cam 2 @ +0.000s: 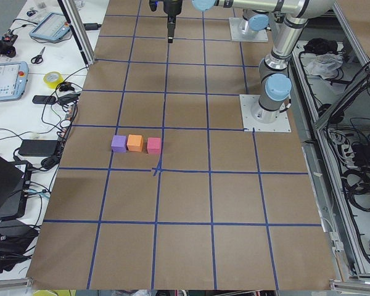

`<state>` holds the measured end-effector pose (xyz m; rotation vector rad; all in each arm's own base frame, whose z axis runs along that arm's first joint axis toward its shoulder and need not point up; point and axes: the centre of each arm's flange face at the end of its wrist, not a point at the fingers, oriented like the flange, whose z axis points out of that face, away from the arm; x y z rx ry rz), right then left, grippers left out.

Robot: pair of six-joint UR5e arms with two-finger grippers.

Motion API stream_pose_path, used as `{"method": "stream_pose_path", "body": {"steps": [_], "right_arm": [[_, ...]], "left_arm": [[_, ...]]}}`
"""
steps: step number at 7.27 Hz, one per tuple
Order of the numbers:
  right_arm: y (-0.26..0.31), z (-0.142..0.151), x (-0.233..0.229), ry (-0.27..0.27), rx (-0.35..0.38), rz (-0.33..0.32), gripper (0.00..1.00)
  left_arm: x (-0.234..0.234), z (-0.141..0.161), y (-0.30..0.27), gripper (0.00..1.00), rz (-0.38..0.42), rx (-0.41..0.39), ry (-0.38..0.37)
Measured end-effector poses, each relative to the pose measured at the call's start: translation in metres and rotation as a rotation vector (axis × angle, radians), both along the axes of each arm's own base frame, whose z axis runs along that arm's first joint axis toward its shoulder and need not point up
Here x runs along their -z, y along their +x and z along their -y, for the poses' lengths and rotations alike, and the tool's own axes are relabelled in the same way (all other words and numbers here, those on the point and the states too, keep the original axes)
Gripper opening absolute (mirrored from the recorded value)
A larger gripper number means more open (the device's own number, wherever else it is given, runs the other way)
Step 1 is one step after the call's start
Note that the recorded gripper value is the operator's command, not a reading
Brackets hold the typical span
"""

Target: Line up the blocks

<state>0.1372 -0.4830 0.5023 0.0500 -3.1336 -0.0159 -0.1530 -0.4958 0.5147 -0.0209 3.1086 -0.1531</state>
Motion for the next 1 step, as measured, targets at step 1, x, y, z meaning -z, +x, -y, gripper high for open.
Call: {"method": "stream_pose_path", "body": {"steps": [1], "right_arm": [[0.0000,0.0001,0.0002,0.000,0.000,0.000,1.00]], "left_arm": [[0.0001,-0.0004,-0.0003,1.00,0.000,0.001,0.001]]}}
